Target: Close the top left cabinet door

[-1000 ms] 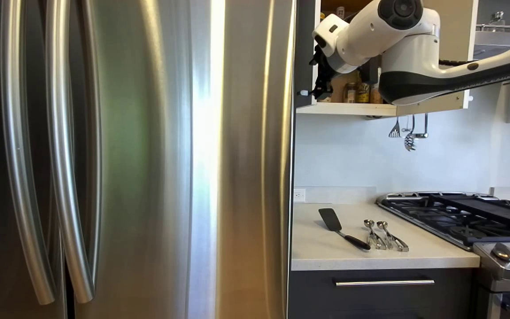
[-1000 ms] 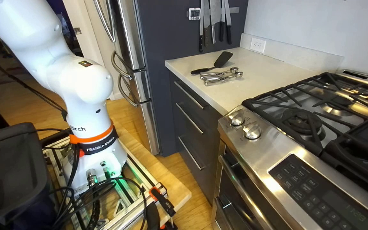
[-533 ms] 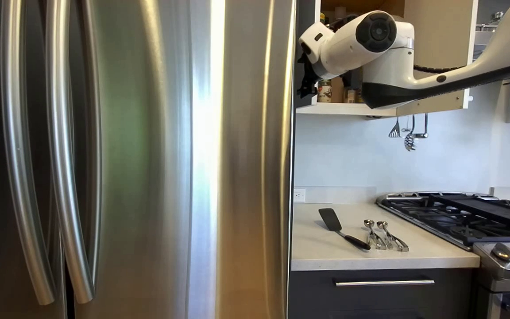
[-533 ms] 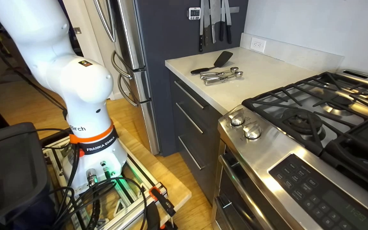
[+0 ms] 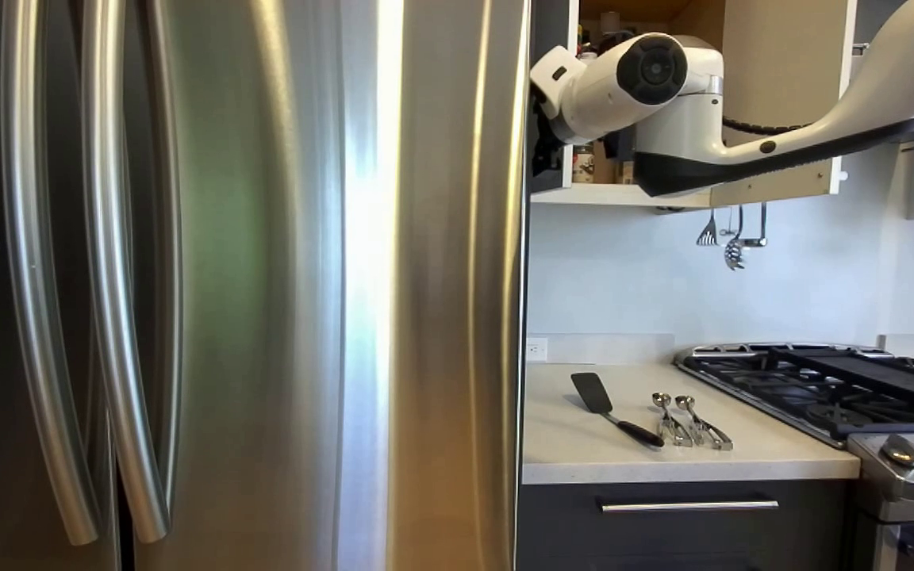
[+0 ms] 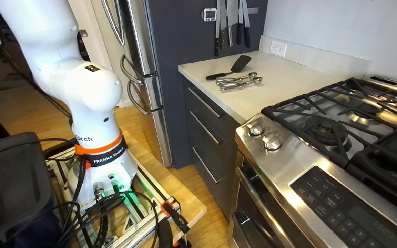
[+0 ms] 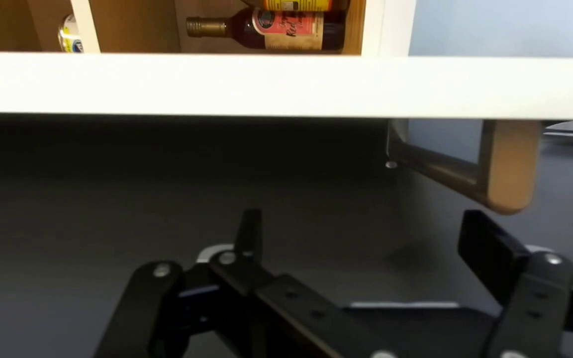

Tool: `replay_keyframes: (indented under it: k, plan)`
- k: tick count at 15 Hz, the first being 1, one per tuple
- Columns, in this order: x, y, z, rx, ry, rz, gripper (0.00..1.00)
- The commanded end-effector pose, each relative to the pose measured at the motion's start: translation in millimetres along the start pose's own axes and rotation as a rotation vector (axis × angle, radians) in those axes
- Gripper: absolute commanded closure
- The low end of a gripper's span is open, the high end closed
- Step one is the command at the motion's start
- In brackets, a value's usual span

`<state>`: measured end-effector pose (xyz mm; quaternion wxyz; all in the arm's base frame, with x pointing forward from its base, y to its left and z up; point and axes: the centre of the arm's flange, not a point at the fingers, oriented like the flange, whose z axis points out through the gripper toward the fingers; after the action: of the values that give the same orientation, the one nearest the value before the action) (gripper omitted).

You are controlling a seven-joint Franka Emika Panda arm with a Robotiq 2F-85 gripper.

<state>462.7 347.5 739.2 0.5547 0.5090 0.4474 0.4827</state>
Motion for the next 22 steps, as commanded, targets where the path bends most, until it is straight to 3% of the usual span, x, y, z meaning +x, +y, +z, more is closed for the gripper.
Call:
replay_keyframes:
  k: [1, 9, 17, 22]
  plan:
    - [-11.1, 2.5, 16.4, 0.008, -0.077, -0.018, 0.00]
    - [-42.9, 17.2, 21.5, 0.017, -0.219, -0.064, 0.00]
    - [-120.6, 12.7, 74.7, 0.036, -0.466, -0.087, 0.00]
    - [-151.5, 18.4, 100.3, 0.012, -0.497, -0.090, 0.00]
